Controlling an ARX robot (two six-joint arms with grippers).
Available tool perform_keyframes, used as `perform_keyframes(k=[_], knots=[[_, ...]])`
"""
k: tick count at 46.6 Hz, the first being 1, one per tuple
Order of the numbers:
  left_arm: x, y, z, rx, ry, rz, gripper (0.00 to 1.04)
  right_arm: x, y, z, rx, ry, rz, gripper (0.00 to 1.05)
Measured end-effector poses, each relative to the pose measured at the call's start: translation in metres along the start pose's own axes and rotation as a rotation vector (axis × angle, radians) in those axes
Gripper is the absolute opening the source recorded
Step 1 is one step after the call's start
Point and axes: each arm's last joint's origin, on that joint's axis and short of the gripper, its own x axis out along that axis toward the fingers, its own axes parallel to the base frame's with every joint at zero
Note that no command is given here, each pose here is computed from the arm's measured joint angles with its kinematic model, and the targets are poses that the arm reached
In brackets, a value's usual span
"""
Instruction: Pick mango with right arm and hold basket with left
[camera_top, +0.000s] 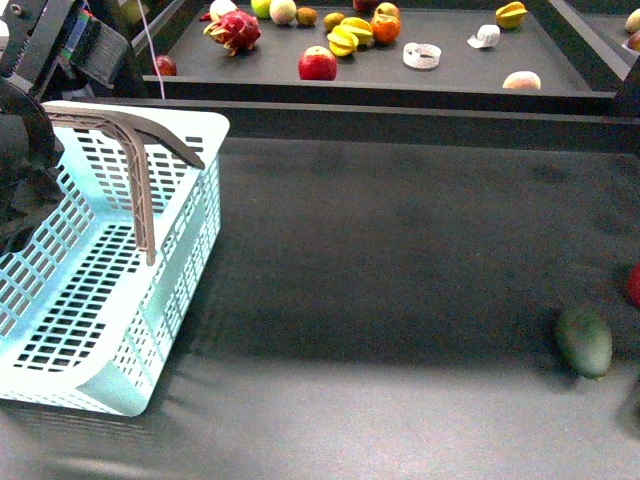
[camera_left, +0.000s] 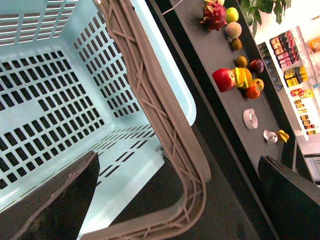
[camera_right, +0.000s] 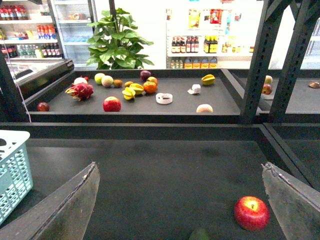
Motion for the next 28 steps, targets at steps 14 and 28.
perform_keyframes(k=[14, 28], knots=[[0.051, 0.008, 0.016, -0.061, -0.034, 0.053, 0.99, 0.000, 0.000, 0.000, 0.000, 0.000, 0.000, 0.97], [0.082, 0.024, 0.045, -0.107, -0.078, 0.105, 0.99, 0.000, 0.000, 0.000, 0.000, 0.000, 0.000, 0.97]])
